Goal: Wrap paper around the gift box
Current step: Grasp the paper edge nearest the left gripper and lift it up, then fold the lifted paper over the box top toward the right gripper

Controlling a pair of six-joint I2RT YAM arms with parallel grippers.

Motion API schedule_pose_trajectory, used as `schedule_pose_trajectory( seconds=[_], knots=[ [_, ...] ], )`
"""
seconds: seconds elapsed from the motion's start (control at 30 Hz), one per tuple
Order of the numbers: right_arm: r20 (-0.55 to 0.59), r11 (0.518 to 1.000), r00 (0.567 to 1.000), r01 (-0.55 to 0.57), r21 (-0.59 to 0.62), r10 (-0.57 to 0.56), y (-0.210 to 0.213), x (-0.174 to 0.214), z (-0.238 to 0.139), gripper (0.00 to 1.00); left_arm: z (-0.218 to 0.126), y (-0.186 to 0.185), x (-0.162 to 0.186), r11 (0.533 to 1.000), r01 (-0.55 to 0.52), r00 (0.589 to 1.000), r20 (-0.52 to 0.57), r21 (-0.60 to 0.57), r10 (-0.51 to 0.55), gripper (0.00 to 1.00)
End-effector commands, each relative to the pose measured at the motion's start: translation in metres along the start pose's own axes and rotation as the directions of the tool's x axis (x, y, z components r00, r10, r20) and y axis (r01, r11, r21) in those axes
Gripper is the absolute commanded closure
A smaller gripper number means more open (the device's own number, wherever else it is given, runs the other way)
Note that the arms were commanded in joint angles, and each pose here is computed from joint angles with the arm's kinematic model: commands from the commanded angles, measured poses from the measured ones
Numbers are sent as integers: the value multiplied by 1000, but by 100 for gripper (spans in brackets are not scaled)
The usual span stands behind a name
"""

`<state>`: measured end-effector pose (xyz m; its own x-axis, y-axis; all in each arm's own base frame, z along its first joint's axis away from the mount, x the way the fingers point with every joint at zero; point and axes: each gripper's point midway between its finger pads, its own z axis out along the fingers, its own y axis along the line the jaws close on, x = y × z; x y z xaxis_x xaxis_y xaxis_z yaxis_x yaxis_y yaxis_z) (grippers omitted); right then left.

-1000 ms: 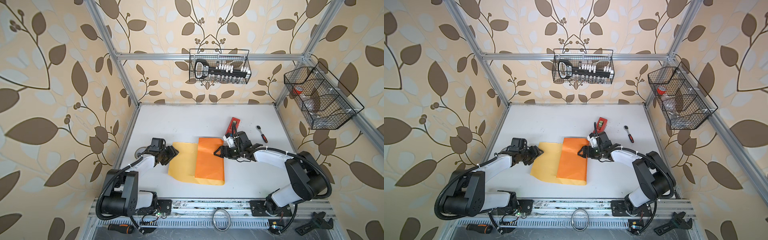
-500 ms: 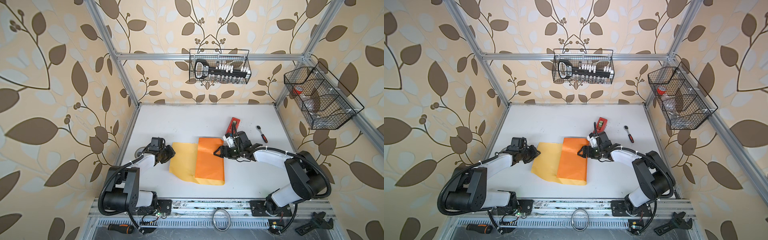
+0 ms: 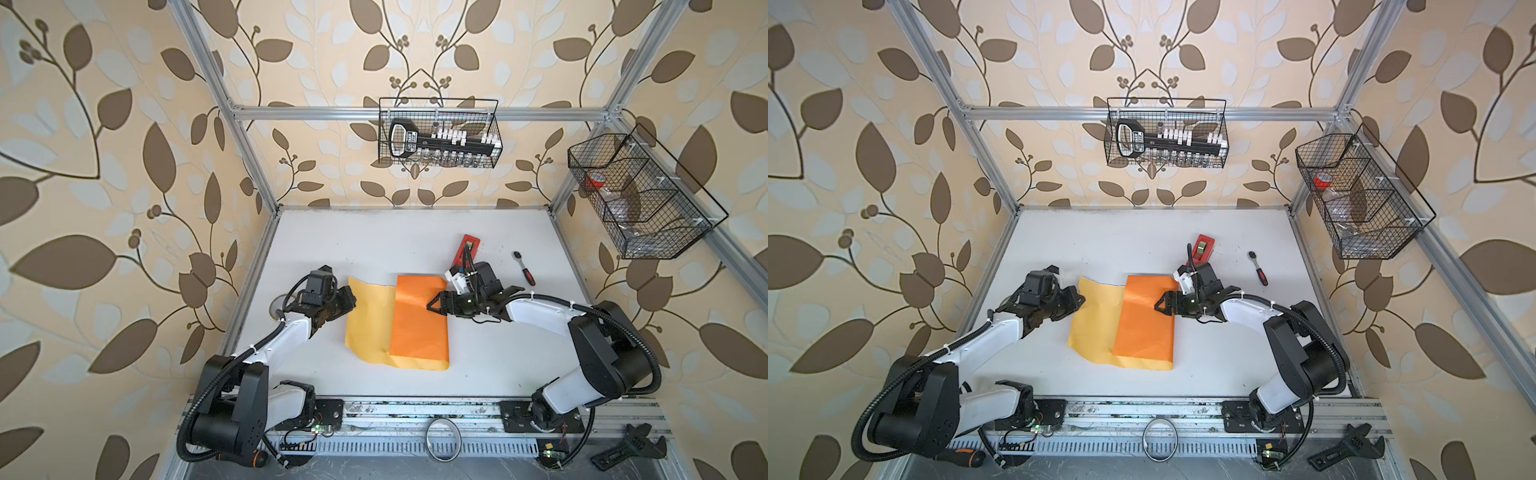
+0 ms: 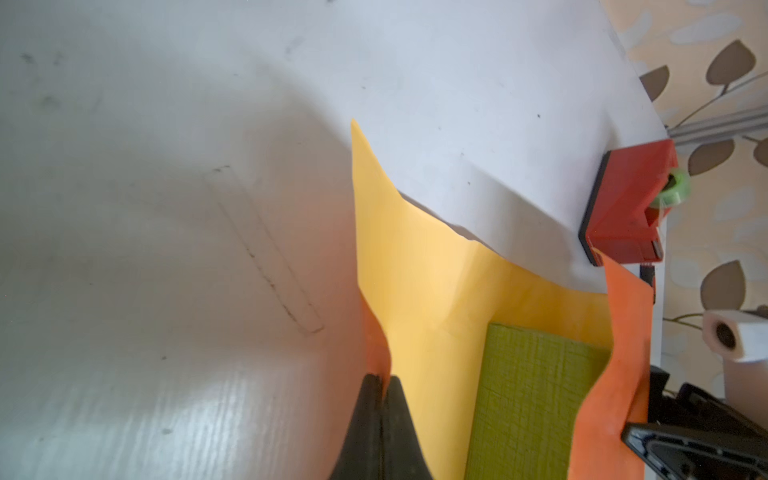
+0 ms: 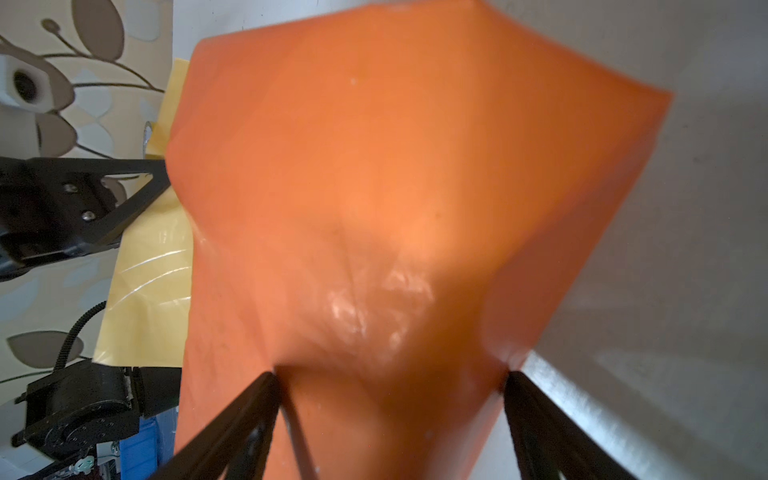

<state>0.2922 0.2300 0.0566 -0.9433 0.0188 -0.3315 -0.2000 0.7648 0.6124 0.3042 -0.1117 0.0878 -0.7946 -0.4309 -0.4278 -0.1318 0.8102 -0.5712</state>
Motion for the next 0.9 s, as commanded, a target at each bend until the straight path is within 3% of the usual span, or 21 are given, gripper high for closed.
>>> schedule_pose_trajectory(
  seconds=[0.0,0.4,0.87],
  knots=[
    [-137,982,989,-30,184,56,-45,44,10,15,-14,-27,-13,990,-135,989,59,-39,137,100],
    [-151,982,987,-24,185,53,-44,46,15,15,-17,-84,13,923,-365,929,12,-124,370,100],
    [-155,982,987,-10,190,40,-42,45,11,15,-31,-111,16,913,-383,917,61,-140,394,100]
  ],
)
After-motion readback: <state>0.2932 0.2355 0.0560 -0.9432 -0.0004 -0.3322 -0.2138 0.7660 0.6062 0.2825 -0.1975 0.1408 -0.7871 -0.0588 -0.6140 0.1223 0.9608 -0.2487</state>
